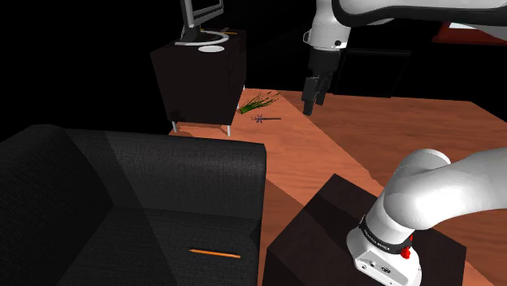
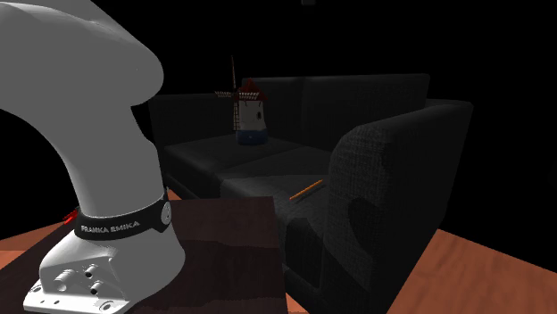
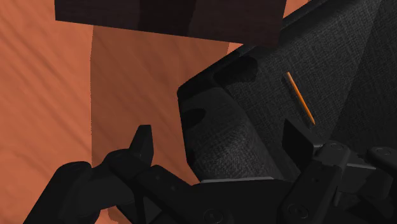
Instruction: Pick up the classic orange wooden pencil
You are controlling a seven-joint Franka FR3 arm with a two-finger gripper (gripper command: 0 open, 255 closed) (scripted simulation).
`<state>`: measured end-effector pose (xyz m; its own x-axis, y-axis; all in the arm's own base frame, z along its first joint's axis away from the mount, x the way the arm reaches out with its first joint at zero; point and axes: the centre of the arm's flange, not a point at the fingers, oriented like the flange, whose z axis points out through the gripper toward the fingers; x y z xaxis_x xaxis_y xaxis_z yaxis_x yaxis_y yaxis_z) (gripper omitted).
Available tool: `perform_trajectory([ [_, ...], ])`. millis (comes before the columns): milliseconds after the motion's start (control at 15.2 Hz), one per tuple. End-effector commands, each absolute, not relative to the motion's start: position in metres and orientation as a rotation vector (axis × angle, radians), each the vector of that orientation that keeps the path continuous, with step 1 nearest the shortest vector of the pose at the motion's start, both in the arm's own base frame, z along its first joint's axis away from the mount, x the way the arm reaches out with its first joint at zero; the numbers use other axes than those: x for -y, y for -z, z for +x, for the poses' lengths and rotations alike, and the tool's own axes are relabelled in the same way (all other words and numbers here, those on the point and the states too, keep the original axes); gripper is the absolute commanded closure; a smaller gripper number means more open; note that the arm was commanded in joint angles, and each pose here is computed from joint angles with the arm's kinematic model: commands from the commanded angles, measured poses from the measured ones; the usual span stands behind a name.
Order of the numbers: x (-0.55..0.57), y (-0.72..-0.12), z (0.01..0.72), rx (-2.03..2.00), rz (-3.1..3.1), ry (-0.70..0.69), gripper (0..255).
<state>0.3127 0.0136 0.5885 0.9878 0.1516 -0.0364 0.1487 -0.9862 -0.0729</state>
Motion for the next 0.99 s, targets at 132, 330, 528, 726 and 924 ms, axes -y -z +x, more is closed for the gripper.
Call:
perform_trajectory([
  [132,-0.034,-0.570,0.316,0.271,-3.073,-0.051,0],
  [330,-0.064,-0.542,0.320,0.332,-3.089,-0.032,0],
  [528,-0.094,-0.514,0.324,0.392,-3.104,-0.012,0],
  [726,-0.123,-0.484,0.327,0.454,-3.117,0.008,0],
  [924,-0.152,-0.455,0.329,0.516,-3.129,0.028,0],
])
